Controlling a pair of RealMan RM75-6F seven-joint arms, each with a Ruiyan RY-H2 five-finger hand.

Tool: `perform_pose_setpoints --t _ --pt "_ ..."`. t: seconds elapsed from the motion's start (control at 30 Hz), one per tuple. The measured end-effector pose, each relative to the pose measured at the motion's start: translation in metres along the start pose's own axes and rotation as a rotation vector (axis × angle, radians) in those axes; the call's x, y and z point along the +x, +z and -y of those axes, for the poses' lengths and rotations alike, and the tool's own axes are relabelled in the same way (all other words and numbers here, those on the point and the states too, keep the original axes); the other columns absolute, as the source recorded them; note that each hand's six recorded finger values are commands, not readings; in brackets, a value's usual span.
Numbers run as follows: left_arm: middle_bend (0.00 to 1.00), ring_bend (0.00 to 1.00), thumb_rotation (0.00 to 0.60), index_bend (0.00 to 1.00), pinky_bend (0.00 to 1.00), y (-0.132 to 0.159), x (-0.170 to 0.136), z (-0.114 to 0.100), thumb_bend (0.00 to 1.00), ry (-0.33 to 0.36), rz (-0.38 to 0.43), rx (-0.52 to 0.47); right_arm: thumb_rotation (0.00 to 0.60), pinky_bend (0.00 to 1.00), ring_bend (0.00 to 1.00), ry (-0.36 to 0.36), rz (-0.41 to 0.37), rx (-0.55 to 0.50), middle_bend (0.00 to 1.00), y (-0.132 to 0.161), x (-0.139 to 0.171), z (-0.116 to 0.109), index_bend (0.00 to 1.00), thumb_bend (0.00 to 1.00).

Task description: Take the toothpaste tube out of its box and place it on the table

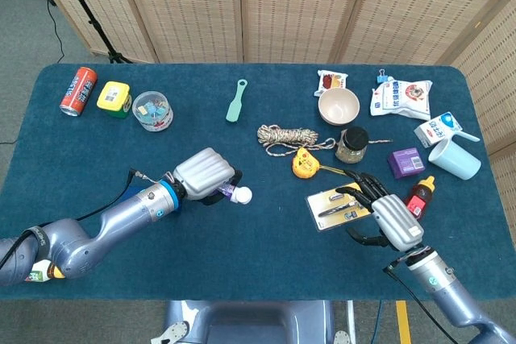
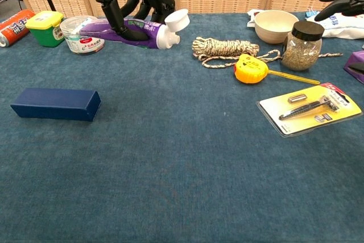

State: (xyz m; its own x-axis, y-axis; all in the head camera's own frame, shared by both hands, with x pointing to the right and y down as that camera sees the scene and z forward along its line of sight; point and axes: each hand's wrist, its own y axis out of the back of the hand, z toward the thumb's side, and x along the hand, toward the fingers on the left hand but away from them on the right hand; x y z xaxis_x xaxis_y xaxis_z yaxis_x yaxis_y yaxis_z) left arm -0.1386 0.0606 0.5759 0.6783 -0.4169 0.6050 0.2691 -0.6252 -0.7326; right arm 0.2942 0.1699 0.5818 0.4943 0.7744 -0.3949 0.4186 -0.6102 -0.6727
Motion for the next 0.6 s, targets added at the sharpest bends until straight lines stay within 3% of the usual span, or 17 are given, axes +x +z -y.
perform_pose_setpoints --t 0.6 --pt "0.61 0.64 0.600 0.62 0.60 0.016 0.029 -0.005 0.93 -0.007 -0.036 0.038 0.600 0.00 0.00 0.029 -0.068 0.013 0.00 0.019 -0.020 0.014 0.12 0.37"
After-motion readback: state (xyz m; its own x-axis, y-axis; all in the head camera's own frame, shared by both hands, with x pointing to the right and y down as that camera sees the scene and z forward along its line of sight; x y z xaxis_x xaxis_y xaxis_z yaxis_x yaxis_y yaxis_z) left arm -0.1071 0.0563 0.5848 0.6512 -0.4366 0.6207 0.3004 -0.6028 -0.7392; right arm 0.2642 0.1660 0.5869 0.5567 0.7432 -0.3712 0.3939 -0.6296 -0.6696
